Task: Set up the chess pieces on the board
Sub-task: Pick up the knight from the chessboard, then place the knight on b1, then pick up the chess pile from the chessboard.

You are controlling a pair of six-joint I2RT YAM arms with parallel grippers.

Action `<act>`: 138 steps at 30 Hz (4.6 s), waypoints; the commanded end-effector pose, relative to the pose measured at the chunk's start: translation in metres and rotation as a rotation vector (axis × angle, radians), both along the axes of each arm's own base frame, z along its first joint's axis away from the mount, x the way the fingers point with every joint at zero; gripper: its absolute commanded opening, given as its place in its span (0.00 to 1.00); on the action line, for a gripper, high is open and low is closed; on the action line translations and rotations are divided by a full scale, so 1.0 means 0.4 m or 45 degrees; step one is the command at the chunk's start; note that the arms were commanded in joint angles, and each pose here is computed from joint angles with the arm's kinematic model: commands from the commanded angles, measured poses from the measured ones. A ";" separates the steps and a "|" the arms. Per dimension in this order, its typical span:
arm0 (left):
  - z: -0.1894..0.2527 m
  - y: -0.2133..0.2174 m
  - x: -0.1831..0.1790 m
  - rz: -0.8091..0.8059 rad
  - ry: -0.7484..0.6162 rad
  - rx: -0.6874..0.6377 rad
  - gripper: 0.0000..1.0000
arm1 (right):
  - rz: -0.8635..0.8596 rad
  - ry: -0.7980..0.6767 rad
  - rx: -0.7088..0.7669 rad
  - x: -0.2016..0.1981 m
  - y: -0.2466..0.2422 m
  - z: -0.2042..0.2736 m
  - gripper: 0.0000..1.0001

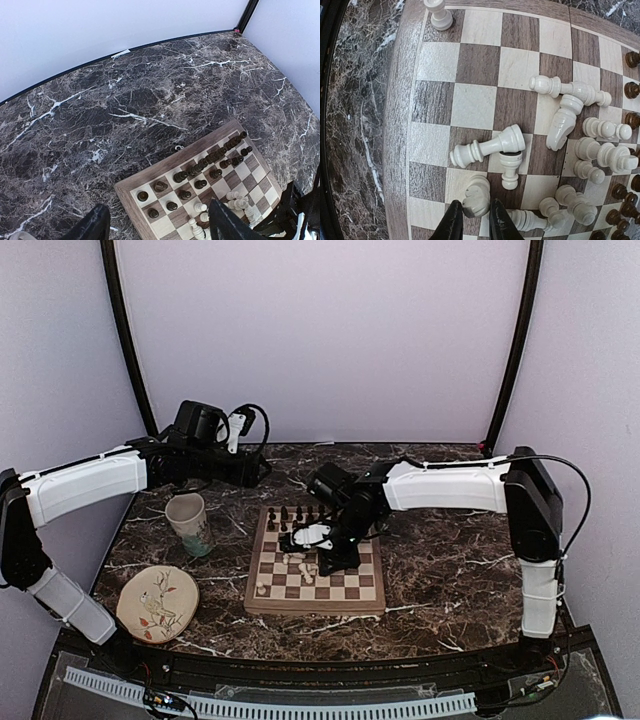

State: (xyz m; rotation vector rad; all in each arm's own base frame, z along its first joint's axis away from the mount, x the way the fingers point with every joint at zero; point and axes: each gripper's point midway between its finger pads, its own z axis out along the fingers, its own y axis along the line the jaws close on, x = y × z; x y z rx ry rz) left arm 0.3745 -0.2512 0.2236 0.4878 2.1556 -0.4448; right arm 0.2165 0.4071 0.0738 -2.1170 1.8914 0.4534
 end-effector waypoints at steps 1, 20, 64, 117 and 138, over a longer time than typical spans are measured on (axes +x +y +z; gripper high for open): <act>0.034 0.006 -0.006 -0.007 -0.021 -0.024 0.69 | 0.018 0.013 -0.006 -0.011 0.020 -0.012 0.19; 0.042 0.007 -0.009 -0.012 -0.030 -0.027 0.69 | 0.149 0.054 -0.025 -0.110 0.008 0.042 0.06; 0.074 0.035 -0.003 0.042 -0.073 -0.022 0.70 | 0.226 -0.079 0.020 -0.114 0.235 0.007 0.08; -0.207 -0.158 -0.172 -0.348 0.296 0.442 0.53 | -0.604 -0.197 0.611 0.135 -0.400 0.269 0.33; -0.358 -0.101 -0.256 -0.066 0.584 0.480 0.47 | -0.633 -0.323 0.567 0.158 -0.452 0.249 0.35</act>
